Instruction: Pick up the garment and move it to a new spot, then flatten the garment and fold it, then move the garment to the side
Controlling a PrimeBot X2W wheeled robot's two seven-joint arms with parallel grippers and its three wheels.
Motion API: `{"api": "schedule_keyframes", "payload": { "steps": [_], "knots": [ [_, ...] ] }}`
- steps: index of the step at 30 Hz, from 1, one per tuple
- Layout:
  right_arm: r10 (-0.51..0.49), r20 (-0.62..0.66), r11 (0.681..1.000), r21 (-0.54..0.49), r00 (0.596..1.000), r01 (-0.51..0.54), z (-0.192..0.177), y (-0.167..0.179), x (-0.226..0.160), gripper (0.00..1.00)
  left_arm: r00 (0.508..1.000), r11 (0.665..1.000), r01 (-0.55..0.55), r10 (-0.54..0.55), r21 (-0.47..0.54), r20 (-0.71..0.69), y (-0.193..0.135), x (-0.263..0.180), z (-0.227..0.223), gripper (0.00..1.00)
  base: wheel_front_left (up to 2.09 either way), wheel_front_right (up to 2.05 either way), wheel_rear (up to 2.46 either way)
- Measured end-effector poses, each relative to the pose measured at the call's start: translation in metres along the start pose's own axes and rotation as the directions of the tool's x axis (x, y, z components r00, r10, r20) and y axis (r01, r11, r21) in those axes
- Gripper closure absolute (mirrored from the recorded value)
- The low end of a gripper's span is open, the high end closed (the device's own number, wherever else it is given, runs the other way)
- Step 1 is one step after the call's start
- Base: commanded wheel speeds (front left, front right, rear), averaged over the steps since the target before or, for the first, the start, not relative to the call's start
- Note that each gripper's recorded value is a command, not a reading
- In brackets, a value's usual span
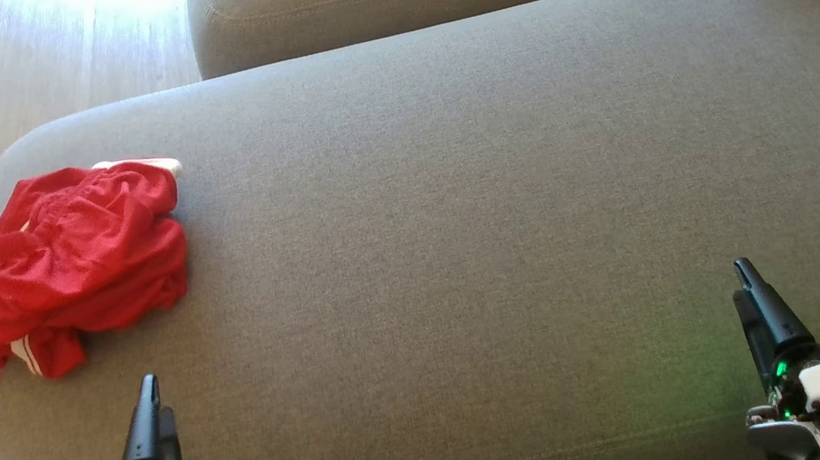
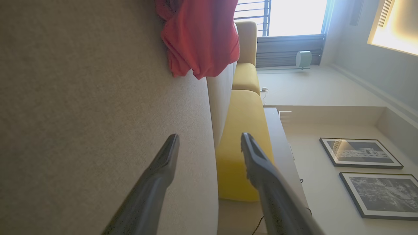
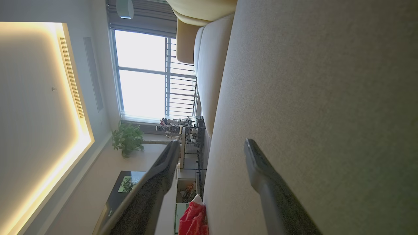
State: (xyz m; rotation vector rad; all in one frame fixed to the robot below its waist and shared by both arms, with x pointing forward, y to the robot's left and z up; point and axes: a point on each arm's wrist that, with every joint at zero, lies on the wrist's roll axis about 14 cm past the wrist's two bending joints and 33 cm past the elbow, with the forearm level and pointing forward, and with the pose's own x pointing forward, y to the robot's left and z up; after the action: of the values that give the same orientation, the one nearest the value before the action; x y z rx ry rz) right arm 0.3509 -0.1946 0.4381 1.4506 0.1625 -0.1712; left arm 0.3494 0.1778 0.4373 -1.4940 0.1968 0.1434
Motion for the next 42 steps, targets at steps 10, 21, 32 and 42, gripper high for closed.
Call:
{"api": "schedule_keyframes", "payload": {
  "steps": [10,21,32,42],
  "knots": [
    [0.031,-0.020,0.982,-0.186,0.999,-0.034,-0.007,0.012,0.003,0.00,1.000,0.982,0.030,-0.031,0.186,0.003,-0.013,0.003,-0.001,0.00,0.00,0.00,0.00],
    [0.093,-0.024,0.934,-0.344,0.995,-0.095,-0.011,0.032,0.006,0.00,1.000,0.926,0.011,-0.012,0.376,0.000,-0.015,0.006,-0.007,0.00,0.00,0.00,0.00],
    [0.118,-0.030,0.869,-0.481,0.993,-0.118,-0.014,0.040,0.008,0.00,0.999,0.872,0.018,-0.030,0.490,0.016,-0.025,0.009,-0.008,0.00,0.00,0.00,0.00],
    [0.165,-0.037,0.788,-0.596,0.986,-0.155,-0.018,0.053,0.006,0.00,0.997,0.789,0.054,-0.078,0.612,0.012,-0.038,0.010,-0.013,0.00,0.00,0.00,0.00]
  ]
}}
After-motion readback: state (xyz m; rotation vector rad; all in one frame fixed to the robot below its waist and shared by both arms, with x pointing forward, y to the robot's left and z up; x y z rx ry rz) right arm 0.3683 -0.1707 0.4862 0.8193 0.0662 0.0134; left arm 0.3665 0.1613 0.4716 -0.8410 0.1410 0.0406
